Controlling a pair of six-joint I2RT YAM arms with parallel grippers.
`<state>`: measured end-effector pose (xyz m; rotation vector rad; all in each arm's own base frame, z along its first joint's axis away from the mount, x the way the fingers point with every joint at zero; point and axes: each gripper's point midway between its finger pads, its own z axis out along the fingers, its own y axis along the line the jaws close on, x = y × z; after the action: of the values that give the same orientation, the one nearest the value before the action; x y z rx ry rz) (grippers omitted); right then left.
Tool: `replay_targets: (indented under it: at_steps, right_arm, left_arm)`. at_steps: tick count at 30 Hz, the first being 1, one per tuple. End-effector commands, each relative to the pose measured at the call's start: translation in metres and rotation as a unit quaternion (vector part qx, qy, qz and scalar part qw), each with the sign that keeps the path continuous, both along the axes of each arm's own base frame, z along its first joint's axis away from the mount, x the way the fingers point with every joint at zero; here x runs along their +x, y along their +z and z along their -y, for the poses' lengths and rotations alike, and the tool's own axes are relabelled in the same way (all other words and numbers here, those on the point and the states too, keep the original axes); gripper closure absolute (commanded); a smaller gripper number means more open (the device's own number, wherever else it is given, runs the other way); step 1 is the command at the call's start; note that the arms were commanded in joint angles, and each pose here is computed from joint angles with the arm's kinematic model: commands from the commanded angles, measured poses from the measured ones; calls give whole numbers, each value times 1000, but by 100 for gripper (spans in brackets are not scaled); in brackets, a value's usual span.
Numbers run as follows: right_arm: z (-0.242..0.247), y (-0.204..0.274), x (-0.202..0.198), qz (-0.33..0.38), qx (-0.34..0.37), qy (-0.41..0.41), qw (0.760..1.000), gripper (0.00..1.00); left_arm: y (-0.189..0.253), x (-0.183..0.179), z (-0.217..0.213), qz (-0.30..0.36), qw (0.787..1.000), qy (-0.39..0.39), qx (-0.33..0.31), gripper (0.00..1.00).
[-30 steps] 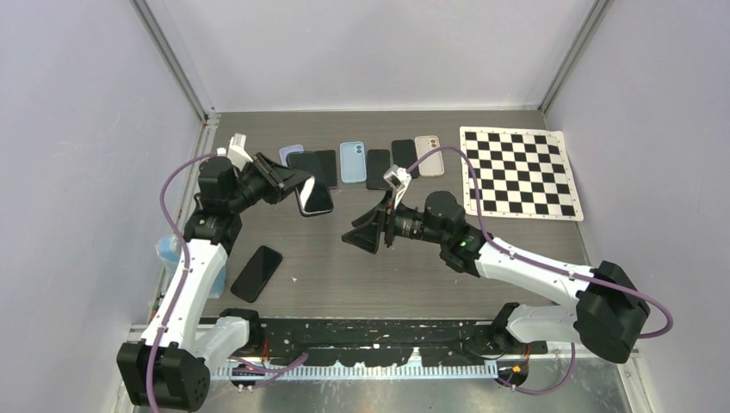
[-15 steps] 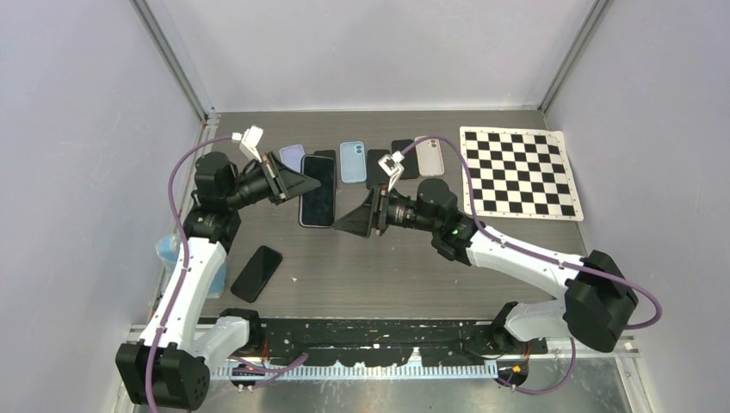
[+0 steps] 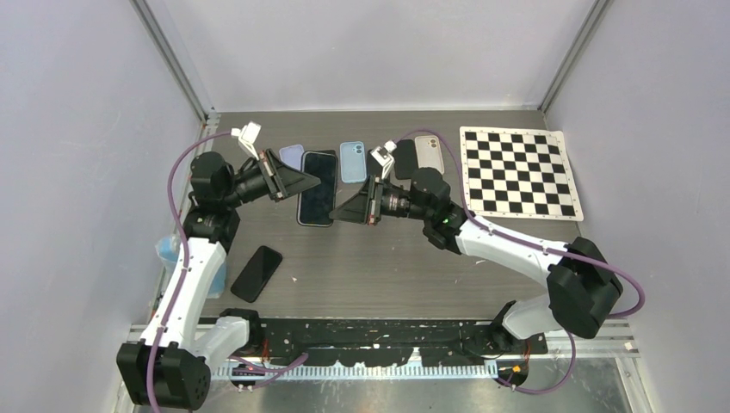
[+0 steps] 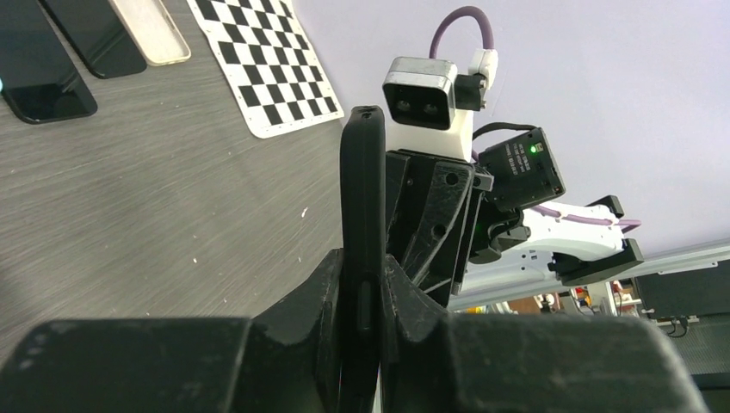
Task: Take the phone out of the phone case
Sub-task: Remove the phone case from the phone.
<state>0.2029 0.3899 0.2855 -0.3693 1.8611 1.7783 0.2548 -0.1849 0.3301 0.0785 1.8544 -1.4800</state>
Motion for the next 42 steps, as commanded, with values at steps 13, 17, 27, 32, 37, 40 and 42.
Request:
replay_targets:
  at_steps: [13, 17, 27, 32, 37, 40, 42]
  right_arm:
    - [17, 8, -2, 29, -4, 9, 1000, 42]
    - [17, 6, -3, 29, -6, 9, 1000, 41]
    - [5, 25, -34, 32, 75, 105, 991, 53]
    - [-2, 22, -42, 42, 71, 133, 988, 80]
    - [-1, 17, -44, 89, 59, 137, 985, 92]
    - [2, 17, -52, 145, 45, 152, 977, 94]
    - [2, 9, -48, 212, 7, 145, 966, 95]
  left_arm:
    - [32, -16, 5, 33, 998, -32, -31, 100]
    - [33, -15, 5, 33, 998, -32, -32, 100]
    - [35, -11, 4, 29, 999, -17, -36, 100]
    - [35, -11, 4, 19, 999, -16, -41, 100]
    - [28, -6, 5, -43, 997, -8, -57, 100]
    - [15, -3, 8, -111, 992, -7, -59, 100]
    - [6, -3, 12, -146, 987, -12, -61, 100]
